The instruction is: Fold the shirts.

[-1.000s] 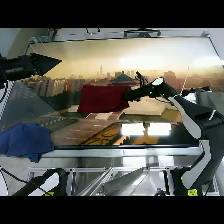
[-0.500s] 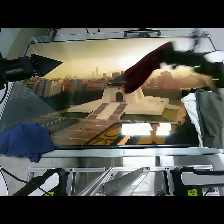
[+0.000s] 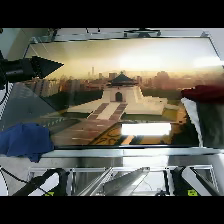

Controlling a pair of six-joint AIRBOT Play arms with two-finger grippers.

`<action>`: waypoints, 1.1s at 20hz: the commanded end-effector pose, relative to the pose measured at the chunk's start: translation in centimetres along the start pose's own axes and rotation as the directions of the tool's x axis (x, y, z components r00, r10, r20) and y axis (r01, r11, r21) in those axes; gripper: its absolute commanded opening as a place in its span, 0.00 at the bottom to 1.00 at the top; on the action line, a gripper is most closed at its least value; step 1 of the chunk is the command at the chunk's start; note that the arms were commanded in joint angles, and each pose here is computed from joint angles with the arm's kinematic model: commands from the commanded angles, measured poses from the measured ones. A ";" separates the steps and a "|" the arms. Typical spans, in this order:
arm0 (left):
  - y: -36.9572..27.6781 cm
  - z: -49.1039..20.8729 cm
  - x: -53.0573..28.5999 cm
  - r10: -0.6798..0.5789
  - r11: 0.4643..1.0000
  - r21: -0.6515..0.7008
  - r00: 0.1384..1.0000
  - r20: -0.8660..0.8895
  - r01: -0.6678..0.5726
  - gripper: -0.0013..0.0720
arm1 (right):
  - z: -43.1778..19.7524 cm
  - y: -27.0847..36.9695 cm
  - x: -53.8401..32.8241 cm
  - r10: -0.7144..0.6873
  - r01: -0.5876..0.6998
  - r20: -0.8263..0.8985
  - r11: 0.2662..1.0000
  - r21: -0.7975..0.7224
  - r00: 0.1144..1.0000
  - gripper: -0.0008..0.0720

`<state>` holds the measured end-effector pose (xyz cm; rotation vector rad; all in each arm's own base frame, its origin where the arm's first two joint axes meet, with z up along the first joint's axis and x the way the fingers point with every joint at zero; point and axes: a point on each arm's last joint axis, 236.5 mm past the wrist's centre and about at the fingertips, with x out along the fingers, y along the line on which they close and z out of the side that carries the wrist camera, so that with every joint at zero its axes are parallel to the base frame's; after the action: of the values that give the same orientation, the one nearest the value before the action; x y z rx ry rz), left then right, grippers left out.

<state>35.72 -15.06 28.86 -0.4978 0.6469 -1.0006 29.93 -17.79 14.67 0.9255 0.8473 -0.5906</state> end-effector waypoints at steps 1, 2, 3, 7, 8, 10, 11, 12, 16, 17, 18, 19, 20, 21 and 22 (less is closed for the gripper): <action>0.0 -0.2 0.0 -0.002 1.000 -0.002 1.000 -0.006 0.002 0.04 | -6.3 -12.7 1.2 -0.287 0.301 -0.106 0.940 0.162 0.952 0.03; 0.0 -0.2 0.0 -0.002 1.000 -0.002 1.000 -0.006 0.002 0.04 | -8.3 -14.5 2.4 -0.305 0.329 -0.143 0.926 0.186 0.941 0.03; -0.1 -0.2 0.0 -0.002 1.000 -0.001 1.000 -0.006 0.002 0.04 | -10.0 -16.0 3.5 -0.314 0.346 -0.169 0.915 0.210 0.934 0.03; -0.1 -0.2 0.0 -0.002 1.000 -0.002 1.000 -0.007 0.002 0.04 | -11.6 -17.6 5.4 -0.321 0.353 -0.196 0.923 0.155 0.926 0.04; 0.0 -0.2 0.0 -0.002 1.000 -0.002 1.000 -0.006 0.002 0.04 | -11.6 -17.6 5.4 -0.320 0.349 -0.198 0.927 0.135 0.927 0.05; 0.0 -0.1 0.0 -0.002 1.000 -0.002 1.000 -0.005 0.002 0.04 | -11.5 -17.5 5.3 -0.319 0.345 -0.193 0.931 0.121 0.928 0.53; 0.0 -0.1 0.0 -0.002 1.000 -0.002 1.000 -0.005 0.002 0.04 | -11.1 -17.1 5.0 -0.312 0.335 -0.188 0.936 0.106 0.931 0.94; 0.0 -0.1 0.0 -0.002 1.000 -0.002 1.000 -0.005 0.002 0.04 | -10.3 -16.2 4.4 -0.294 0.310 -0.172 0.948 0.078 0.940 0.99; 0.0 -0.1 0.0 -0.002 1.000 -0.002 1.000 -0.004 0.002 0.04 | -2.8 -10.1 -2.4 -0.212 0.212 -0.007 0.976 0.041 0.977 0.98; 0.0 0.0 0.0 0.000 1.000 -0.002 1.000 -0.002 0.000 0.04 | -0.9 -7.8 -4.0 -0.157 0.155 0.043 0.987 0.045 0.987 0.97; 0.1 0.1 0.0 0.003 1.000 -0.002 1.000 0.005 -0.003 0.04 | 1.0 -4.3 -5.7 -0.055 0.052 0.099 0.998 0.033 0.994 0.96; 0.2 0.4 -0.1 0.010 1.000 -0.001 1.000 0.016 -0.010 0.04 | 2.1 -1.0 -6.9 0.046 -0.048 0.130 0.999 0.014 0.990 0.69; 0.6 0.6 -0.1 0.027 1.000 0.000 0.999 0.028 -0.027 0.03 | 2.8 2.7 -7.9 0.170 -0.168 0.147 0.985 -0.024 0.974 0.28; 1.3 0.9 -0.2 0.055 0.998 0.000 0.998 0.038 -0.055 0.03 | 2.8 6.0 -8.7 0.283 -0.276 0.152 0.959 -0.061 0.947 0.08; 2.2 0.9 -0.5 0.090 0.996 -0.009 0.995 0.040 -0.090 0.03 | 2.2 8.8 -9.2 0.375 -0.361 0.133 0.925 -0.116 0.917 0.03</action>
<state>36.40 -14.58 28.75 -0.4978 0.6362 -0.9671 27.25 -18.83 19.90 0.9049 0.7018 -0.5686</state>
